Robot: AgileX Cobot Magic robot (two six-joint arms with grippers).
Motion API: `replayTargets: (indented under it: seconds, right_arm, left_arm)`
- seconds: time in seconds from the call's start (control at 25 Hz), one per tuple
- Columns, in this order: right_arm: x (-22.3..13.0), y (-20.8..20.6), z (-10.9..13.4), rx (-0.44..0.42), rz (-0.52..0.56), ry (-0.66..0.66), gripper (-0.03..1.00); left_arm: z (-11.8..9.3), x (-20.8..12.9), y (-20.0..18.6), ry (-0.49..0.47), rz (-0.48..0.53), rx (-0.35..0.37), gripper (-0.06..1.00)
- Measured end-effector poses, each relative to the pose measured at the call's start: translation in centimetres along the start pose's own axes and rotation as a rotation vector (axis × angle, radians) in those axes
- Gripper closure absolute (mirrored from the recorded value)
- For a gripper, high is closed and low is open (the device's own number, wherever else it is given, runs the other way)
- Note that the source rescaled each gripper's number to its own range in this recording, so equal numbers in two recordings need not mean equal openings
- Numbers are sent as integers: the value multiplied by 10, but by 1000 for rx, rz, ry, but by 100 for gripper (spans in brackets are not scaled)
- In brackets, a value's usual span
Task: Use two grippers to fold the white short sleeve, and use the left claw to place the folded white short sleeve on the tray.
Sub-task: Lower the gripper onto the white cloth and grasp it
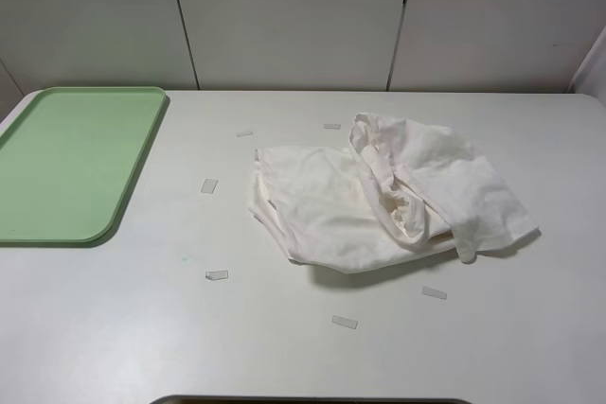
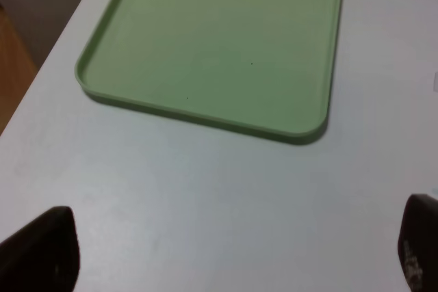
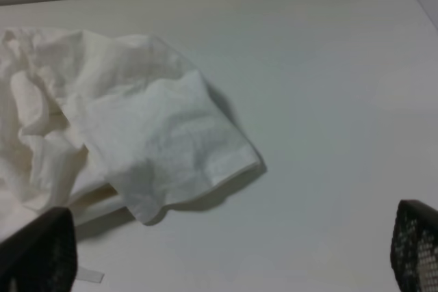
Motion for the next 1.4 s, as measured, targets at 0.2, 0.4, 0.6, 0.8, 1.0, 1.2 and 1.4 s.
replayTargets:
  seconds: [0.2, 0.4, 0.6, 0.8, 1.0, 1.2, 1.4]
  right_arm:
    - [0, 0, 0, 0, 0, 0, -3]
    - [0, 0, 0, 0, 0, 0, -3]
    - [0, 0, 0, 0, 0, 0, -3]
    - [0, 0, 0, 0, 0, 0, -3]
    - [0, 0, 0, 0, 0, 0, -3]
    - [0, 0, 0, 0, 0, 0, -3]
    - [0, 0, 0, 1, 0, 1, -3]
  left_arm:
    - [0, 0, 0, 0, 0, 0, 2]
    - [0, 0, 0, 0, 0, 0, 2]
    - [0, 0, 0, 0, 0, 0, 2]
    - [0, 0, 0, 0, 0, 0, 2]
    - [3, 1, 0, 7, -5, 17, 3]
    - [3, 1, 0, 10, -5, 17, 3]
    - [2, 0, 0, 21, -3, 9, 3]
Point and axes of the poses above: a point on each arm's last joint axis where the gripper is mounted, y pointing out along that axis toward the gripper, z along the wrist's bending axis when the last joint is at zero, x = y × z, the point moved 7 cm from there along y, pointing out along that axis toward the gripper, and after that the axes turned 15 degrees about -y, right-handed, at the moved point
